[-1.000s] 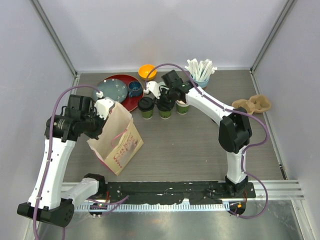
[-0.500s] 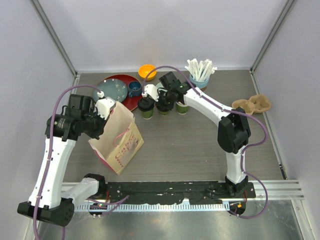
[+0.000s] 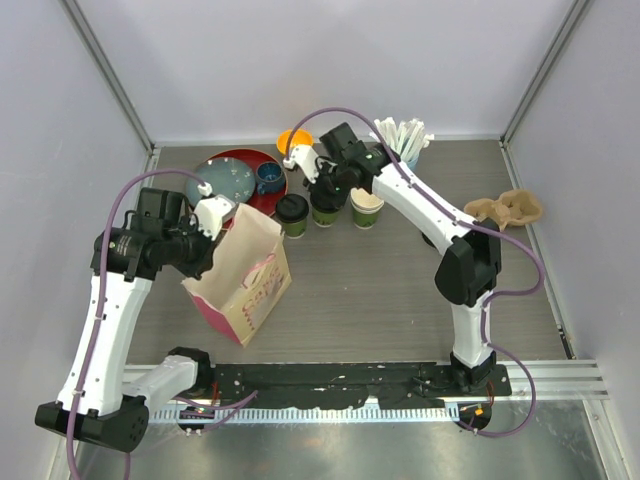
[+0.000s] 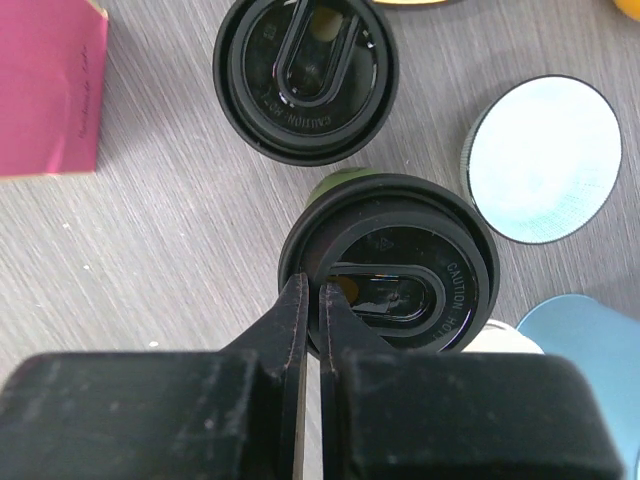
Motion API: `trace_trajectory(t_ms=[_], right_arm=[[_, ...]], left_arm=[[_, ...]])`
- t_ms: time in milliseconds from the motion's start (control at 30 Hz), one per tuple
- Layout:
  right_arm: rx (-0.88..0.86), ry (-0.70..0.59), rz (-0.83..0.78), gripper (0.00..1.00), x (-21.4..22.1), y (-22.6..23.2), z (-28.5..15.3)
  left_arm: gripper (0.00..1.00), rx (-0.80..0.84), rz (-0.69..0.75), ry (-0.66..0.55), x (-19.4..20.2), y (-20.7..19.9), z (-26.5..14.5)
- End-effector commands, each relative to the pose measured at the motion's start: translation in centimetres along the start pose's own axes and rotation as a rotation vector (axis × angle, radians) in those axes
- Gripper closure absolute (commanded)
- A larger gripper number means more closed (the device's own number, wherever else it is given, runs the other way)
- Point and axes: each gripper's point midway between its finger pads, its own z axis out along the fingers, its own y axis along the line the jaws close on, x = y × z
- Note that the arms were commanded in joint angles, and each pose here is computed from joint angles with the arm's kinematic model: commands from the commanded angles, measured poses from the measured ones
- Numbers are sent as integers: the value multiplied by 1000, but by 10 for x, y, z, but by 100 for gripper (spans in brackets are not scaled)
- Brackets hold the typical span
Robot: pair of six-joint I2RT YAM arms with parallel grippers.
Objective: Pack the takeout coffee
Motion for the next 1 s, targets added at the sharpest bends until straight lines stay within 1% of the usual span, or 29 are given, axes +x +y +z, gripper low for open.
trace_trajectory(t_ms=[0, 100, 133, 233, 367, 433, 533, 567, 633, 667, 700, 800, 967], right_arm=[[61, -68, 137, 99, -28, 3, -57], [65, -102, 199, 99, -34, 10, -78], [75, -135, 208, 99, -40, 13, -95], [97, -161, 265, 99, -44, 17, -123], [161, -159, 323, 99, -41, 20, -161], [181, -183, 336, 99, -46, 23, -180], [206, -218, 325, 99, -55, 34, -209], [196, -228, 306, 99, -60, 46, -217], [208, -278, 280, 99, -74, 54, -237], [197, -280, 273, 99, -76, 62, -243], [187, -316, 249, 99, -87, 72, -253], [144, -326, 223, 99, -93, 94, -262], [58, -332, 184, 99, -97, 125, -265]], left_arm=[[100, 77, 11, -41, -7, -12, 3], [100, 117, 10, -63, -12, -19, 3], [100, 125, 14, -68, -13, -20, 4], [100, 179, 20, -84, -18, -28, 6], [100, 228, 35, -112, -27, -34, 10], [100, 264, 52, -133, -33, -40, 10], [100, 322, 75, -166, -45, -50, 10], [100, 327, 79, -176, -49, -51, 10], [100, 351, 90, -166, -52, -57, 14], [100, 358, 98, -168, -54, -58, 17], [100, 375, 111, -156, -55, -63, 20], [100, 375, 127, -135, -58, -66, 29], [100, 359, 135, -137, -63, -64, 31]])
